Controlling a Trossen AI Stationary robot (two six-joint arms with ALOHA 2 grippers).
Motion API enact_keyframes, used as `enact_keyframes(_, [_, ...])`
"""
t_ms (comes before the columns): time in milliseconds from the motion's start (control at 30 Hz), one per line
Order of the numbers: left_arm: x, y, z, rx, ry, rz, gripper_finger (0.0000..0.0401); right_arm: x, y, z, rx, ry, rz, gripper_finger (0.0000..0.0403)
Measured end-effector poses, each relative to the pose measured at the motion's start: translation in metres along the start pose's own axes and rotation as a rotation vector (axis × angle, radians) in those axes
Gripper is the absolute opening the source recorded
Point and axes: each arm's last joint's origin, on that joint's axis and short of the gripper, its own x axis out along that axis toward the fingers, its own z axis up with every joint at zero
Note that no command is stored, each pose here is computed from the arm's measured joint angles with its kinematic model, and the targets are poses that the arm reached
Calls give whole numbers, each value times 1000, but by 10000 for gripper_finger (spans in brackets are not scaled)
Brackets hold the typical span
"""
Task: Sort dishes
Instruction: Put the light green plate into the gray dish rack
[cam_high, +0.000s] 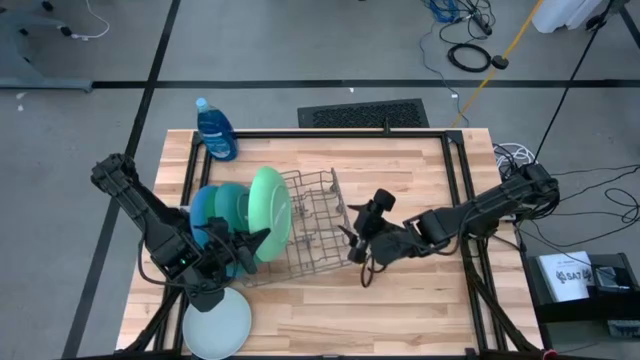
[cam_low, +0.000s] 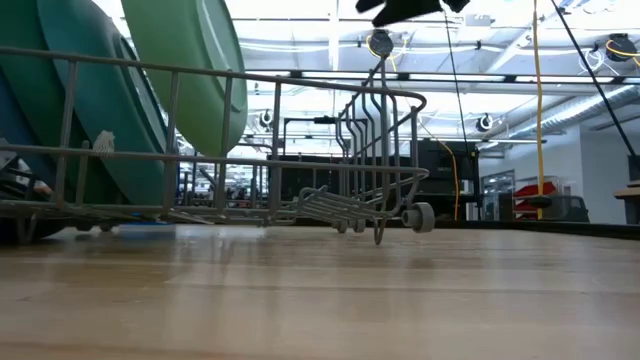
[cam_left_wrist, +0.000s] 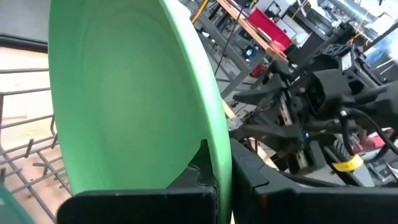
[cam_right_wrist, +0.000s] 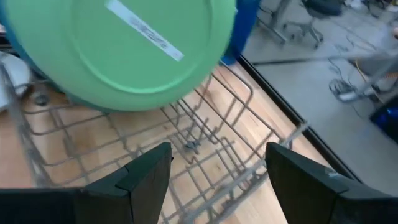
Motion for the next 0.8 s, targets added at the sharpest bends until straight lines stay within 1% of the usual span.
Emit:
enact_keyframes(100, [2,5,0,-13,27,29,8,3,-3,0,19,10,-13,251])
enact_keyframes(267, [9,15,-4,-18,83,109,8,4,-3,-1,17,13,-17,251])
enact_keyframes(367, [11,19,-4,-28,77,133,8,4,-3,-1,16,13,-17,251])
enact_keyframes(800, [25,21,5,-53,15,176,8,3,-3,-1,-8,10,-19,251])
